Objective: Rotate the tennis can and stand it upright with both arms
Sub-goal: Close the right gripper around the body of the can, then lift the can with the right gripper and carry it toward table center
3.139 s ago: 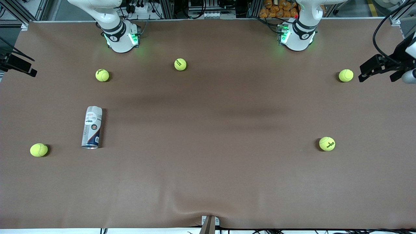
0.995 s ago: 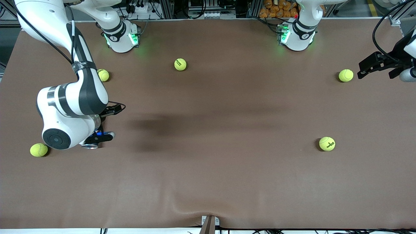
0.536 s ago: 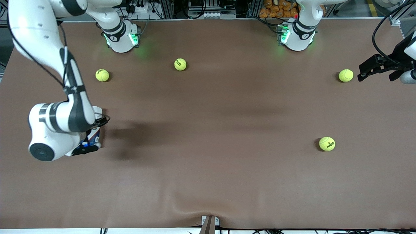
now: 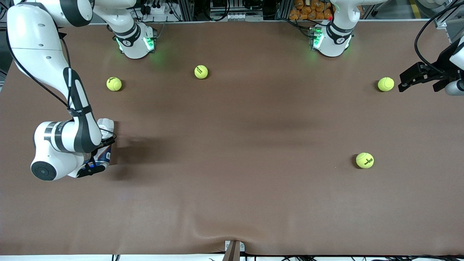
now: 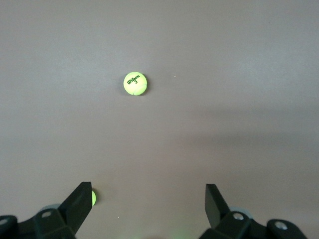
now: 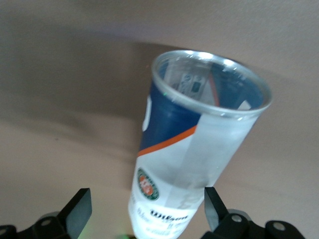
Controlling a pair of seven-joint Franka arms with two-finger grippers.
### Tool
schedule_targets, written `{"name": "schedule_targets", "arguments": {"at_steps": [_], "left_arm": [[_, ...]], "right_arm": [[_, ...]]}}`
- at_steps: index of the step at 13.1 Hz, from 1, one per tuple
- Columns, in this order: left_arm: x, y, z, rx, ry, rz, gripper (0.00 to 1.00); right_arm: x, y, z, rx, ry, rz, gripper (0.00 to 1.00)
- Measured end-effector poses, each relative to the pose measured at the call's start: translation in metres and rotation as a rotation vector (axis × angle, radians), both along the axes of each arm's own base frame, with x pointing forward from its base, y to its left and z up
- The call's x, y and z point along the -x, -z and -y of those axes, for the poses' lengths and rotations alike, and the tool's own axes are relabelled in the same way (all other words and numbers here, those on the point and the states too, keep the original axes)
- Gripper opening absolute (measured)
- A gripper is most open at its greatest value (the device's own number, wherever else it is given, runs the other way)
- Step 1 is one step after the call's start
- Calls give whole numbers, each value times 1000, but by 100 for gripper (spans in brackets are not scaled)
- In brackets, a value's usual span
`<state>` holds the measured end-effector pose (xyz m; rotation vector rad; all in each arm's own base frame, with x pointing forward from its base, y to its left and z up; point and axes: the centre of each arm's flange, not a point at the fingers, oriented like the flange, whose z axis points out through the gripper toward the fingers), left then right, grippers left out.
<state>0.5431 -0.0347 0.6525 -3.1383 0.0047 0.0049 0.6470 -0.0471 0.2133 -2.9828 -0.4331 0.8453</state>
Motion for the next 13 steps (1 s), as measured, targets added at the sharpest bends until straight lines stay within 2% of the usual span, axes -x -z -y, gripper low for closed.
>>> {"name": "schedule_targets", "arguments": {"at_steps": [7, 13], "left_arm": [[-1, 1, 0, 0, 0, 3, 100], [-1, 2, -1, 0, -1, 0, 100]], "right_arm": [[2, 45, 23, -32, -39, 2, 100], [1, 46, 26, -75, -111, 8, 100]]}}
